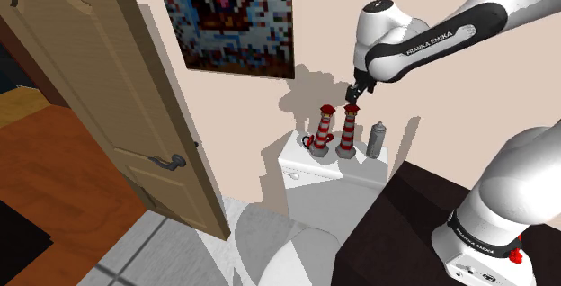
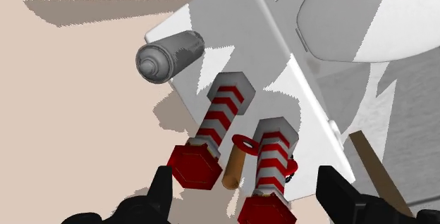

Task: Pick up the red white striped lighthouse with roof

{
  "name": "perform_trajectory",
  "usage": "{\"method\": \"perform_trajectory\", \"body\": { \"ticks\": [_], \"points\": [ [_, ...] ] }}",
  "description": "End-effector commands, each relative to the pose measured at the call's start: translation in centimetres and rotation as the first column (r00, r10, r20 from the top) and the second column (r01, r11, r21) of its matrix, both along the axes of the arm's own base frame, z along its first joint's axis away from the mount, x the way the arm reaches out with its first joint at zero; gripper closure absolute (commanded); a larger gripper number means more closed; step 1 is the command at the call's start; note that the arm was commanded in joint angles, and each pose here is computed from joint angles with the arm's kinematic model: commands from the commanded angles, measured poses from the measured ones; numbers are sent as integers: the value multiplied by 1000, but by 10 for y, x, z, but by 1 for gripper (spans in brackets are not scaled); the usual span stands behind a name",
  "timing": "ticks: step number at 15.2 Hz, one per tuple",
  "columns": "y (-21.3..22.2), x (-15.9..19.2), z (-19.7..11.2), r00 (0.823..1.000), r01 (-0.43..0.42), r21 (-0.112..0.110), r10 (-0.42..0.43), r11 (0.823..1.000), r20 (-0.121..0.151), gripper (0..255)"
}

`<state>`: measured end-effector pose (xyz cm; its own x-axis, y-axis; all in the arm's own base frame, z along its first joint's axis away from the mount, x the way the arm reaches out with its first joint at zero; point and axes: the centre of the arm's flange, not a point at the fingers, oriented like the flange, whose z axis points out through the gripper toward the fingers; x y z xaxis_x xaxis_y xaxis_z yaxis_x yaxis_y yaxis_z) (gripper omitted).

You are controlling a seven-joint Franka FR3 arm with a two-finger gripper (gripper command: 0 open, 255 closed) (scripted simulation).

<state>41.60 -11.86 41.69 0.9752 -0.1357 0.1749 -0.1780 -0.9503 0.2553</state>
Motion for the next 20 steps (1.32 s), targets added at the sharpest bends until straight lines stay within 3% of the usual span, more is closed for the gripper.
{"method": "perform_trajectory", "body": {
  "ticks": [1,10,19,20],
  "points": [
    [-13,12,-18,1000,7,-14,-7,1000,16,0],
    [-76,62,-89,996,47,-72,-42,996,75,0],
    [-76,62,-129,996,47,-72,-42,996,75,0],
    [-76,63,-128,996,47,-72,-42,996,75,255]
  ]
}}
